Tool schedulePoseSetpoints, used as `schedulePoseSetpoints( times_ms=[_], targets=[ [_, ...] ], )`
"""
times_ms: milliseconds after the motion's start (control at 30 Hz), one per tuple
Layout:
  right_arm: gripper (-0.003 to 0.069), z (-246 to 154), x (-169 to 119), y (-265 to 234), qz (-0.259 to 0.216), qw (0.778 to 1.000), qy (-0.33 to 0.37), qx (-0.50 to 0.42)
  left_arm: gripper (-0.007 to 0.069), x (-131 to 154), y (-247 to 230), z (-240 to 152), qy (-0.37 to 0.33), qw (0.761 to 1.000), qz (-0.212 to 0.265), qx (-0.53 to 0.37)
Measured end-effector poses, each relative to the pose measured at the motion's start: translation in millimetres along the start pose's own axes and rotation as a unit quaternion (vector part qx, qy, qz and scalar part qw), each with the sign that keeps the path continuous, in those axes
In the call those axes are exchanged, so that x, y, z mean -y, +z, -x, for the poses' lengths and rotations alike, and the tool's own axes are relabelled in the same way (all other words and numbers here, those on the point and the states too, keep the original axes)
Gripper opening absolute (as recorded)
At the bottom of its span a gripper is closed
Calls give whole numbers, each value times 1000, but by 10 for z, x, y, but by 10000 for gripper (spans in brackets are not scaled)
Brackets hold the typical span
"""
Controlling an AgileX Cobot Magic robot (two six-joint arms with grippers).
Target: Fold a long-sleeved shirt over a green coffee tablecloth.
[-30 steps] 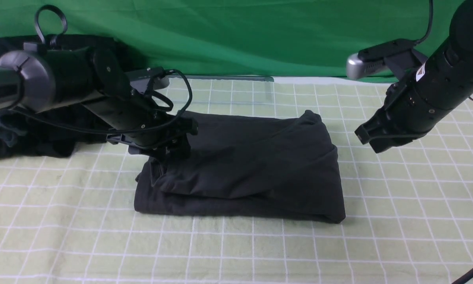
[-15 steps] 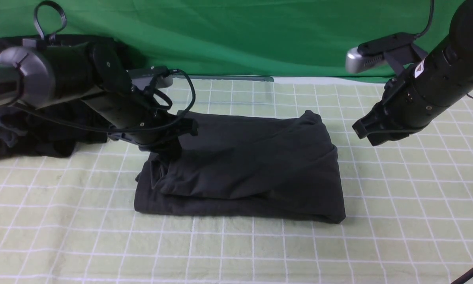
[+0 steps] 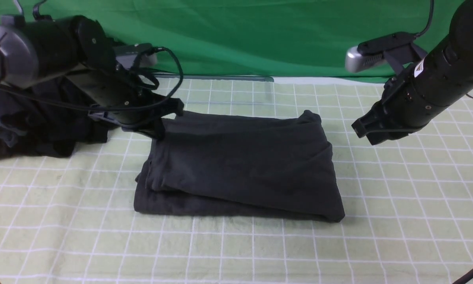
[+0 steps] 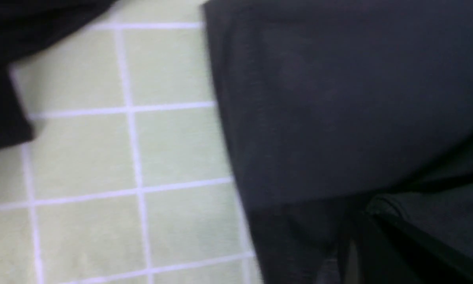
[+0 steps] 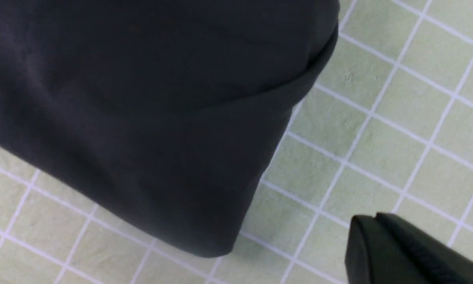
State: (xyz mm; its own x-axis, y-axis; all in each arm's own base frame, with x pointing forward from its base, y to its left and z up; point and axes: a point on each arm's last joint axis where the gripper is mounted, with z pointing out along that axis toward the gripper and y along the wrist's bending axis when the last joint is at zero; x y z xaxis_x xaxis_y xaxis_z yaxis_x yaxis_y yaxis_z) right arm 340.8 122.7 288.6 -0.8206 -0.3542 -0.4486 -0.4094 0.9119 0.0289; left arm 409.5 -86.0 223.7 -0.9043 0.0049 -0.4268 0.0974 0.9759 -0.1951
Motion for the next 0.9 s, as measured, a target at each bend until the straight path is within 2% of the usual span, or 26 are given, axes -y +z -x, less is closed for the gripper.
schedulePoseSetpoints(
  times_ms=[300,467,533,567,600,633,733,800,900],
  targets=[
    [-2,14,-13,0,7,1000,6,8,3,-53,87,-1,-4,1000,4,-3],
    [12,16,-22,1,12,1000,10,9,40,-65,87,-1,3,1000,11,-3],
    [55,33,-27,-12,15,1000,4,14,106,-71,37,25,12,1000,18,4],
    [59,37,-28,-14,14,1000,2,14,113,-70,31,28,12,1000,17,5],
    [121,73,-43,-38,23,999,-11,24,163,-53,-45,80,15,1000,17,18],
    [129,73,-46,-39,25,999,-12,24,176,-50,-56,87,15,1000,16,20],
    [301,182,-82,-13,48,998,-27,36,284,7,-289,211,20,999,10,46],
    [367,243,-99,74,64,997,-26,35,314,68,-445,253,10,999,-8,50],
    [394,334,-118,214,84,996,-22,33,295,189,-567,221,14,998,-47,30]
  ],
)
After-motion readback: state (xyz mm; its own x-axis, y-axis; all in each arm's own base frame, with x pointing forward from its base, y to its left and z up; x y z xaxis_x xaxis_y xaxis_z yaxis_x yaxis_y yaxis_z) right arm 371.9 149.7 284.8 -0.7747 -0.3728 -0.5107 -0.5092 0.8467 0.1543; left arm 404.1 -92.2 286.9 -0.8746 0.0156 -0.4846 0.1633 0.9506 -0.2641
